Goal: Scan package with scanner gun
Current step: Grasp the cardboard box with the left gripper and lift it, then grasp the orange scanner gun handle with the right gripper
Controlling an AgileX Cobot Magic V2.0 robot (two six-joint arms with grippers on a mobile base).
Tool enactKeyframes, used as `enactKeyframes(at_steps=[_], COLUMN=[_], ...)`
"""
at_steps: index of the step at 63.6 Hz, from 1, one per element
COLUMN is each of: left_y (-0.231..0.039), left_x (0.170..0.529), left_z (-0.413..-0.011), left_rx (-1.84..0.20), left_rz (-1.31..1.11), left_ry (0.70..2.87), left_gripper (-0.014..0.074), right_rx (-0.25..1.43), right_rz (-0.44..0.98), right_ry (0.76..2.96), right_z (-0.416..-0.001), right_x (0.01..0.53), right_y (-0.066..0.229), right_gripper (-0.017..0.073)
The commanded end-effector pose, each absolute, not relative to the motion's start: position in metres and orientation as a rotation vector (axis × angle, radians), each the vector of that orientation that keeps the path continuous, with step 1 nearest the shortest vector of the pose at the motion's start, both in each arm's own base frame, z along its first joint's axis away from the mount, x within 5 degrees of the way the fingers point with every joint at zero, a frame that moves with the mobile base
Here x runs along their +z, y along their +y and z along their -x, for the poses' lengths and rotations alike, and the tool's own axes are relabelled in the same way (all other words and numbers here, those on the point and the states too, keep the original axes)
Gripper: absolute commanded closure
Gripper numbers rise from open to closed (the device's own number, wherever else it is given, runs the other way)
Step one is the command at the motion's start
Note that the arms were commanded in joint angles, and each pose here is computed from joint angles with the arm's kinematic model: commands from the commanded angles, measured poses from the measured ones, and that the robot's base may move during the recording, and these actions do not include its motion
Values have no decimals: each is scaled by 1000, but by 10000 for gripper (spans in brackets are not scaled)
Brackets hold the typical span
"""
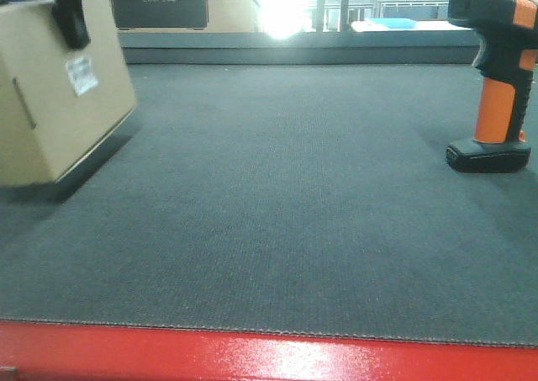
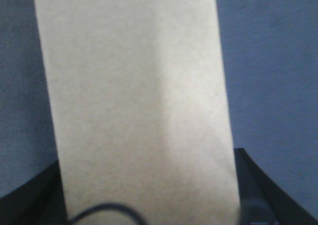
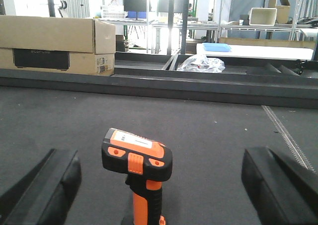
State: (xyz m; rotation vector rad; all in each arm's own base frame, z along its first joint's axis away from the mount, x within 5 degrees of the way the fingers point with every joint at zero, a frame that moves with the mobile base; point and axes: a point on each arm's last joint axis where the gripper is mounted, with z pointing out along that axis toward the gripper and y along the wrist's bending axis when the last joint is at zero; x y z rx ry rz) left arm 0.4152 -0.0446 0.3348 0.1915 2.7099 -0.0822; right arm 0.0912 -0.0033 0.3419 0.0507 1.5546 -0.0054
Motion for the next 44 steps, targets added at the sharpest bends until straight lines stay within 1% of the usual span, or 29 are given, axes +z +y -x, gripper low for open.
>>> enactKeyframes(at_steps=[1,13,19,26,35,44], left_y=[-51,-76,-83,-86,-86,-86], left_x=[364,384,387,390,390,390], left_z=[-402,-391,-390,-389,-389,-389], left_rx=[-227,-669,-784,-853,-851,-851], left_rz=[-156,-116,-104,-97,-98,-98], left_ry=[2631,2552,2528,2512,2512,2512], left_gripper=[704,704,704,704,704,704], right_rx=[1,21,31,48,71,80], right_rz=[-47,-28,-19,-1,23,31], right_ry=[1531,1534,1559,1603,1681,1712], right_z=[-92,-92,-92,-93,-102,-119], right_x=[346,346,343,336,313,296], right_y=[-3,-1,1,3,6,8], right_gripper=[-1,-1,-1,-1,-1,-1])
